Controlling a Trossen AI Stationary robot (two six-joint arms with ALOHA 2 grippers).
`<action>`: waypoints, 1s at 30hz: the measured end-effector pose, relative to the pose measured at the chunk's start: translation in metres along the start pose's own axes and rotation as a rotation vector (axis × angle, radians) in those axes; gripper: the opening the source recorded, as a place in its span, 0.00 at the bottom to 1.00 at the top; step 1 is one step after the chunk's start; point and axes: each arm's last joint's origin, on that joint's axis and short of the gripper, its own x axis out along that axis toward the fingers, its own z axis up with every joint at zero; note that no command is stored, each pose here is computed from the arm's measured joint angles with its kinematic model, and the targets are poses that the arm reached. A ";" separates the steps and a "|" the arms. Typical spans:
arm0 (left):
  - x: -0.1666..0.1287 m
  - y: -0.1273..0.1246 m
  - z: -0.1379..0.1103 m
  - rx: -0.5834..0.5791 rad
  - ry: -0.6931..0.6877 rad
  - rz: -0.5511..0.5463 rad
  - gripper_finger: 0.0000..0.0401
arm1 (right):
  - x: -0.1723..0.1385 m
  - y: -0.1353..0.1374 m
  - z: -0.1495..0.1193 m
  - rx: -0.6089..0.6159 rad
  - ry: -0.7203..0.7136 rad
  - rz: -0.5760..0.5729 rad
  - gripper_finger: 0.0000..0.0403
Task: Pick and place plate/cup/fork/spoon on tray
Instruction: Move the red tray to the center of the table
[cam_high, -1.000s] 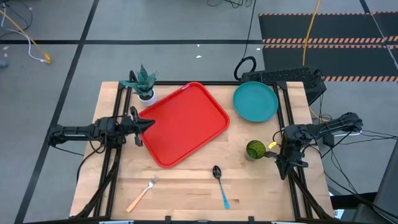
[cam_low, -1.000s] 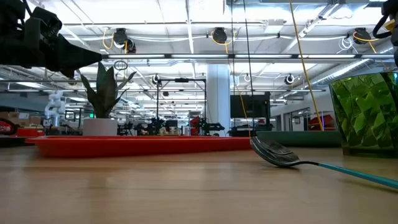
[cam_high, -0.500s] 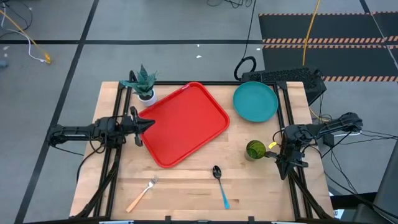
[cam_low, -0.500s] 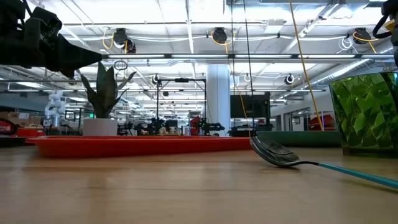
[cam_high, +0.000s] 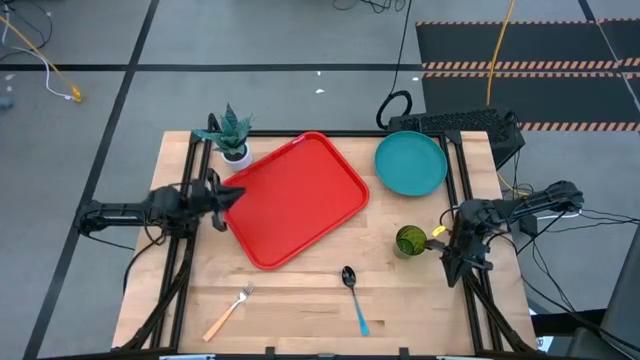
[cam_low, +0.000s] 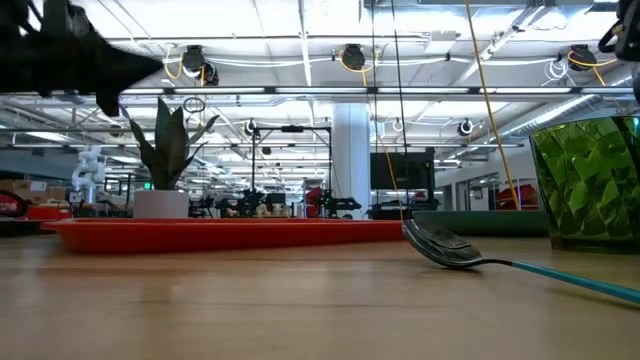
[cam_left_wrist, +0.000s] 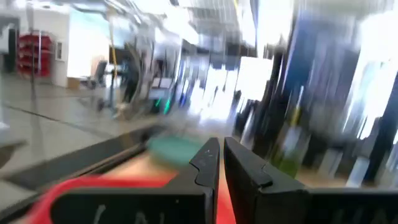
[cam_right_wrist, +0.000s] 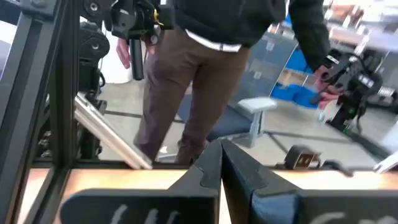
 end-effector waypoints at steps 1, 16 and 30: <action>0.000 0.000 0.006 -0.109 -0.062 0.002 0.07 | 0.000 -0.001 0.002 -0.019 -0.012 -0.004 0.00; -0.026 -0.001 0.068 -0.846 -0.706 -0.287 0.07 | -0.002 -0.005 0.024 -0.276 -0.147 -0.049 0.00; 0.054 -0.056 0.244 -0.517 -0.212 -0.215 0.07 | -0.002 -0.005 0.024 -0.414 -0.145 -0.060 0.00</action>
